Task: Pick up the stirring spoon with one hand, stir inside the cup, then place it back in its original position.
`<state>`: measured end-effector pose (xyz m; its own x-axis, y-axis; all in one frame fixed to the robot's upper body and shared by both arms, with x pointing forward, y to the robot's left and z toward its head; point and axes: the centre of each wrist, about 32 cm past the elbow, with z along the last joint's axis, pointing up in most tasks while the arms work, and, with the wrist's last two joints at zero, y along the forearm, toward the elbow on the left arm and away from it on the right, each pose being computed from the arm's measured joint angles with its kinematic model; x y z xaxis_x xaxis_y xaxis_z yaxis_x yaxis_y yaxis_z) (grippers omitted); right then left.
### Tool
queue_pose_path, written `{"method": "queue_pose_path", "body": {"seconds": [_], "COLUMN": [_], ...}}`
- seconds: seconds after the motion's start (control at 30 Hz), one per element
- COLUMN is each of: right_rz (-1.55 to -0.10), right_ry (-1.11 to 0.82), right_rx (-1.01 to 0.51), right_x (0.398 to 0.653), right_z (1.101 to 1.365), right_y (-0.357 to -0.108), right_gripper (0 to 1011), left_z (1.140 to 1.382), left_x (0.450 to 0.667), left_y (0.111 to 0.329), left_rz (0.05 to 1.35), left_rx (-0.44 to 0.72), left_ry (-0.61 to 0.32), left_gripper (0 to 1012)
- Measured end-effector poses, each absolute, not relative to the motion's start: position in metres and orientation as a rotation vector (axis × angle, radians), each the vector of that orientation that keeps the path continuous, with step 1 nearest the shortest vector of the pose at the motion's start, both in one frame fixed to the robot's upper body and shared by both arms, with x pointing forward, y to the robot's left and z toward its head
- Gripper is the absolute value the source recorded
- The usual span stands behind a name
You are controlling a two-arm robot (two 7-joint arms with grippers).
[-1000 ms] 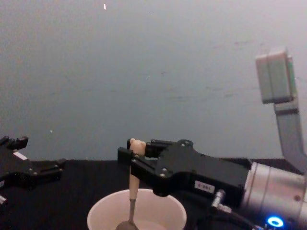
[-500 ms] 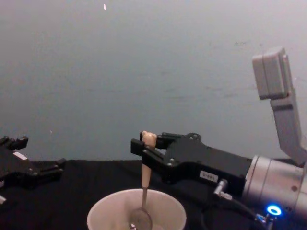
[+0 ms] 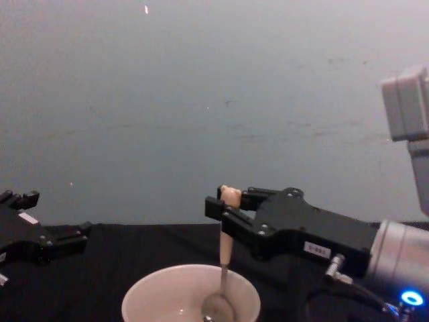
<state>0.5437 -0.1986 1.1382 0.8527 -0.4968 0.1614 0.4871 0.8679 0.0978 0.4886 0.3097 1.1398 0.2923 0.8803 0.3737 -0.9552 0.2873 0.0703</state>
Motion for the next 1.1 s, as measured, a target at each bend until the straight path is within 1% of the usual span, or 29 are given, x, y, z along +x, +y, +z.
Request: {"method": "queue_pose_path", "body": {"seconds": [0.27, 0.57, 0.77, 0.9, 1.1], "right_rz": [-0.485, -0.420, -0.404, -0.414, -0.439], "right_ry": [-0.176, -0.159, -0.151, -0.158, -0.172], "right_rx": [0.061, 0.052, 0.055, 0.062, 0.074], "right_x": [0.530, 0.522, 0.527, 0.536, 0.547], "right_z": [1.140, 1.135, 1.134, 1.134, 1.137], "right_y": [-0.206, -0.194, -0.181, -0.172, -0.165], "right_gripper": [213, 213, 213, 213, 213], "left_z": [1.140, 1.140, 1.140, 1.140, 1.140], "left_x": [0.489, 0.489, 0.489, 0.489, 0.489], "left_y": [0.310, 0.310, 0.310, 0.310, 0.310], "left_rz": [1.248, 1.248, 1.248, 1.248, 1.248], "left_rx": [0.304, 0.304, 0.304, 0.304, 0.304], "left_ry": [-0.285, -0.285, -0.285, -0.285, -0.285], "left_gripper": [1001, 1001, 1001, 1001, 1001]}}
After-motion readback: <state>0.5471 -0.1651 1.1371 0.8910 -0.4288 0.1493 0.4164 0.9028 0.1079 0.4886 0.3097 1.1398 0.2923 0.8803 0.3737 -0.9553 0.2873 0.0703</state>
